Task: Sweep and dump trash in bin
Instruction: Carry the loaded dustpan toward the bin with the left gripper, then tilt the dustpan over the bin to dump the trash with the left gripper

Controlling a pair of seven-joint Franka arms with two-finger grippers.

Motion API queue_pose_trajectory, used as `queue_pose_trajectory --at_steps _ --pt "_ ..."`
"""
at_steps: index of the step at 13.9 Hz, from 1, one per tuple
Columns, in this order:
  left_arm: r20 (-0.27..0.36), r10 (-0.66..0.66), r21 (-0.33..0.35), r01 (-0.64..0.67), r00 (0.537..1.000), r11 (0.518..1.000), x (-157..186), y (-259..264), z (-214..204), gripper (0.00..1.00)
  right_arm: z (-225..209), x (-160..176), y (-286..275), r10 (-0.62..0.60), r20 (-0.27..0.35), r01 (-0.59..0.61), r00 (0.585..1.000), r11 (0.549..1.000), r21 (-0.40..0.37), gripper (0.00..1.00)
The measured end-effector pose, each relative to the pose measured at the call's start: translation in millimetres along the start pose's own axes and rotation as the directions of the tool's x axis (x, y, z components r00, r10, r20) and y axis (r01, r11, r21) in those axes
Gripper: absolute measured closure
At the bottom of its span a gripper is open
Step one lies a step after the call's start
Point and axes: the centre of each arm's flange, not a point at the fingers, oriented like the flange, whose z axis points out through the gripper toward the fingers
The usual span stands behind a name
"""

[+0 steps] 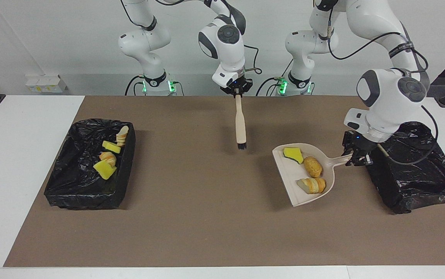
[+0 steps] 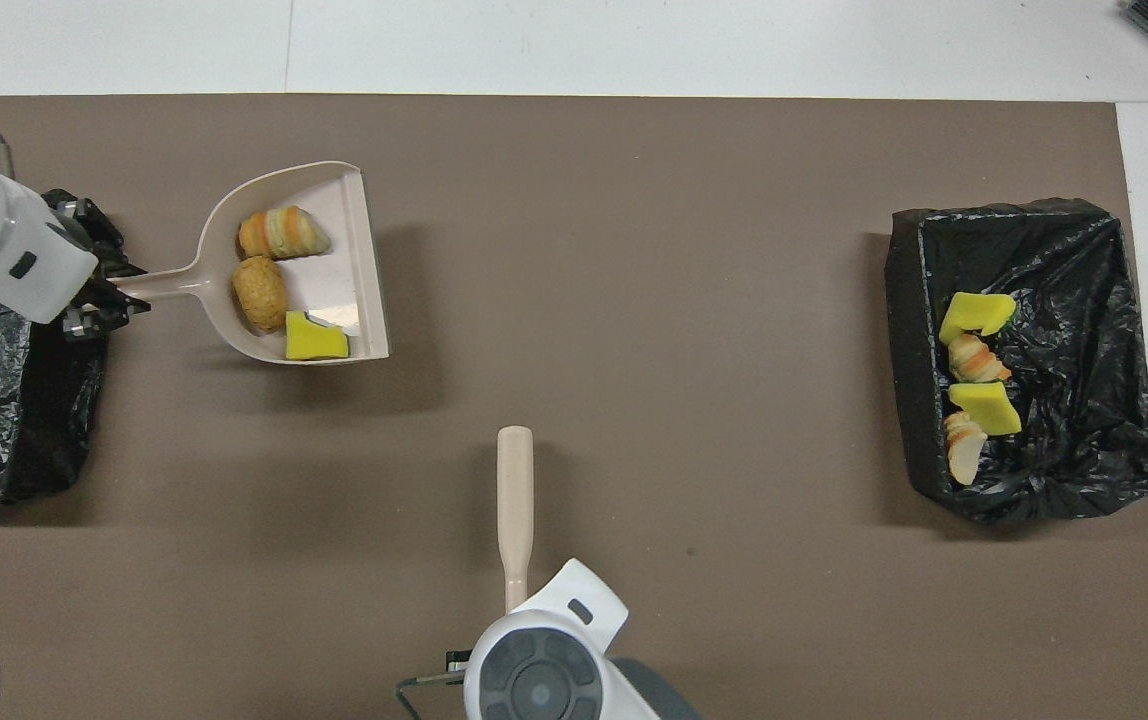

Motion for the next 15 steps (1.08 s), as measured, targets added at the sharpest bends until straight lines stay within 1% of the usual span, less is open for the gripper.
queue_pose_trajectory --at_steps 2,6,9,11,13,15 --pt "0.003 0.023 0.007 -0.023 1.0 1.0 -48.5 -0.1 -3.3 0.67 5.1 -6.9 -4.5 0.0 0.003 0.0 1.0 1.0 -0.009 0.73" --pt "0.018 0.075 0.035 -0.076 0.997 0.997 -152.5 10.4 -18.1 0.67 10.1 -9.8 -6.4 -0.006 0.0 0.006 1.0 1.0 -0.005 0.73" --pt "0.062 0.109 0.079 -0.113 0.992 0.99 -221.5 16.2 -43.4 0.67 19.7 -10.6 -5.0 -0.007 0.001 0.007 1.0 1.0 -0.007 0.73" --pt "0.138 0.133 0.083 -0.145 0.981 0.986 -246.3 15.1 -56.7 0.67 28.0 -12.8 -3.8 -0.009 0.008 0.009 1.0 1.0 -0.016 0.73" --pt "0.237 0.16 0.085 -0.184 0.958 0.979 -250.8 8.4 -67.8 0.67 31.6 -13.3 -2.7 -0.006 0.007 0.006 1.0 1.0 -0.016 0.73" --pt "0.331 0.191 0.07 -0.226 0.924 0.972 -252.4 4.1 -73.5 0.67 31.4 -11.8 -2.1 0.001 0.006 0.0 1.0 1.0 -0.015 0.73"
